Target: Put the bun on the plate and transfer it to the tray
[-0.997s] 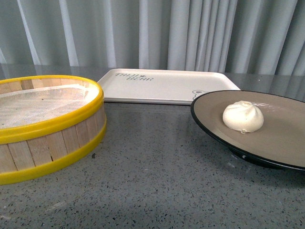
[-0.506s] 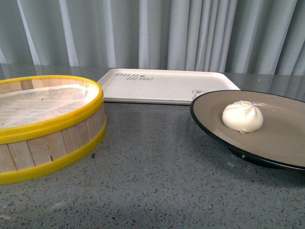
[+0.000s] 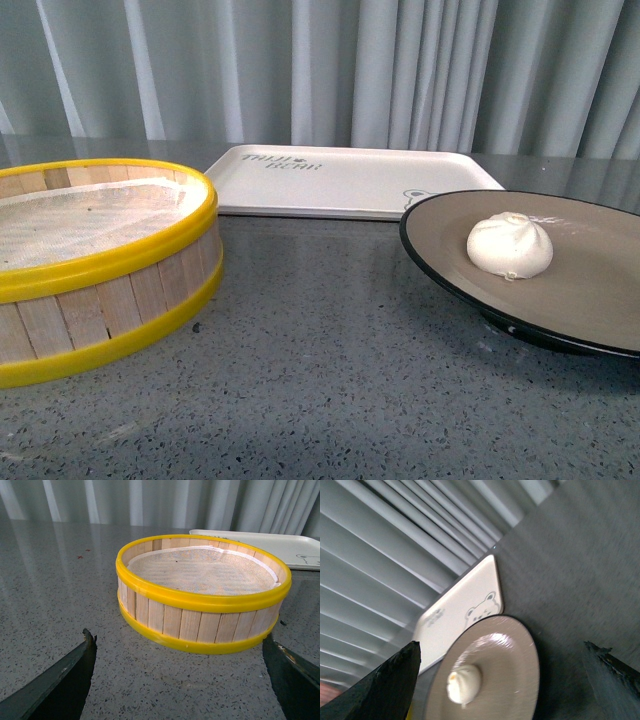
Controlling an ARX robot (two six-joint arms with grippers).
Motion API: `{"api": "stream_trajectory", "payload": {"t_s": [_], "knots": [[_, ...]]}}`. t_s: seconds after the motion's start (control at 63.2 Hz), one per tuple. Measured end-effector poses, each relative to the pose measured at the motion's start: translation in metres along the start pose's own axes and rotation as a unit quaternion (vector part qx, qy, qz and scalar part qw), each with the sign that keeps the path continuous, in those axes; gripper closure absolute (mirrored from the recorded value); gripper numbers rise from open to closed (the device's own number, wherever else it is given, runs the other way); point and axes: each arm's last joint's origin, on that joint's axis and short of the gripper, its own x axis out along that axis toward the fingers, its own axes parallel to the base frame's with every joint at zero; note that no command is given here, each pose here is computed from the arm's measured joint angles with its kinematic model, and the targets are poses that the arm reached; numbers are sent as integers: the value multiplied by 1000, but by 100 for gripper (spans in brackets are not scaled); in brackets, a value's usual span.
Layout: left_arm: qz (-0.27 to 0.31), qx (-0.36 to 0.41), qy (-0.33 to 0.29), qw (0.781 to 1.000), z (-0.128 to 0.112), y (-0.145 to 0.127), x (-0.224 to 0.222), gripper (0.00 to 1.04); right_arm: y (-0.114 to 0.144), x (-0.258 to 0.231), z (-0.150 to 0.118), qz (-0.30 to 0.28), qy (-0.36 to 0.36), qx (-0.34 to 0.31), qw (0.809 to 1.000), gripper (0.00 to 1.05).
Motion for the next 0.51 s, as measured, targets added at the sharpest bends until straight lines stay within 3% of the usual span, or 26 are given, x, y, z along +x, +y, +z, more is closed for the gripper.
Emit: {"api": "stream_trajectory", "payload": {"t_s": [0.095,0.206,0.348,0.506], "knots": [[0,0,0,1000,0,0,0,7,-7,2,1,-3,46,112,993,8],[0,0,0,1000,0,0,0,7,-20,4,-2,-17,89,220,971,8],[0,0,0,1000,0,0,0,7,-41,11,-1,-43,100,279,954,8],[0,0,0,1000,0,0,0,7,-56,34,-2,-61,113,300,945,8]]}}
